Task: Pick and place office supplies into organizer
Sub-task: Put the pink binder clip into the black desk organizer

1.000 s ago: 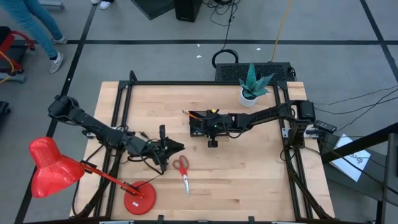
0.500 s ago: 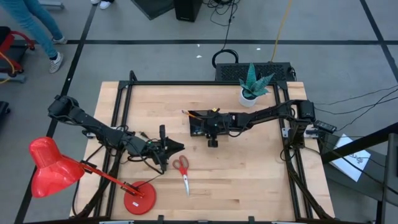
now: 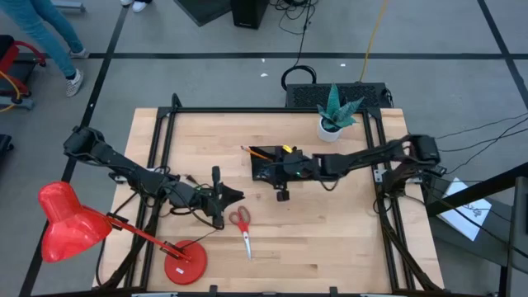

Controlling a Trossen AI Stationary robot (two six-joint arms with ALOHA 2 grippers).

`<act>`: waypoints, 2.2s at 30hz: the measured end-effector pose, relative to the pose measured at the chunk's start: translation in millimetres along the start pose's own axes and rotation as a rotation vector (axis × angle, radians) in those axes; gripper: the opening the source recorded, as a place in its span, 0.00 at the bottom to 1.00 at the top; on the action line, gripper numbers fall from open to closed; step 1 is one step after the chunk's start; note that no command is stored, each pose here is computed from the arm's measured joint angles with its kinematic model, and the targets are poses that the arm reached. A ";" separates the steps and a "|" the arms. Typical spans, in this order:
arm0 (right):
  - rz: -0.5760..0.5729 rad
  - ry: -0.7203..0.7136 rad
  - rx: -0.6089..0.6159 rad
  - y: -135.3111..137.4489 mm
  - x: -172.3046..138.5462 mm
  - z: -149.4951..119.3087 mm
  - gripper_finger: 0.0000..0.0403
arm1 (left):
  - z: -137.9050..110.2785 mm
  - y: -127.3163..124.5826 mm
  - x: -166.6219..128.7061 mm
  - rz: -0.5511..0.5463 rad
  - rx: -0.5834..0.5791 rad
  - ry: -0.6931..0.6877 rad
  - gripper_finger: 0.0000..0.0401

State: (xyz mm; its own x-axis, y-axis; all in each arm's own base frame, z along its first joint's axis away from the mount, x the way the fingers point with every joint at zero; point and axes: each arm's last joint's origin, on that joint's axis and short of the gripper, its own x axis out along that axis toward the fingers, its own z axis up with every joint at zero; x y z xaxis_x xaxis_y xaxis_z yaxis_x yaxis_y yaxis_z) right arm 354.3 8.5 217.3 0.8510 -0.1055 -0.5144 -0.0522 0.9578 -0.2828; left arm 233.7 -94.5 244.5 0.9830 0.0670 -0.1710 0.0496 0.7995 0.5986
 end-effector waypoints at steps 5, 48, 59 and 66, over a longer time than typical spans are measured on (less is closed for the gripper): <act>0.087 -0.009 0.042 31.7 -30.1 -2.6 0.25 | -3.7 2.9 2.3 0.003 -0.260 0.039 0.12; 0.139 -0.241 0.284 58.9 -72.0 -102.9 0.04 | -53.8 -23.2 133.6 0.296 -1.305 0.888 0.59; 0.227 -0.197 0.297 69.8 -79.2 -103.6 0.04 | -53.6 -25.9 132.2 0.271 -1.369 0.925 0.58; 0.222 -0.184 0.280 70.0 -78.9 -105.1 0.05 | -66.4 -30.2 145.0 0.326 -1.323 0.947 0.58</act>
State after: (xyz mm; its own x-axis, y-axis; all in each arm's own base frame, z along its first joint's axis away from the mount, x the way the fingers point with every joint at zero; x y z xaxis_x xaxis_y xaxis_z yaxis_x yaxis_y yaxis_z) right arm 228.6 55.7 153.1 0.9157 0.1380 -0.3774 -0.1232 0.9904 0.0633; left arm 363.0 -69.3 149.6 0.4477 0.2420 -0.8608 -0.7847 0.5678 -0.2485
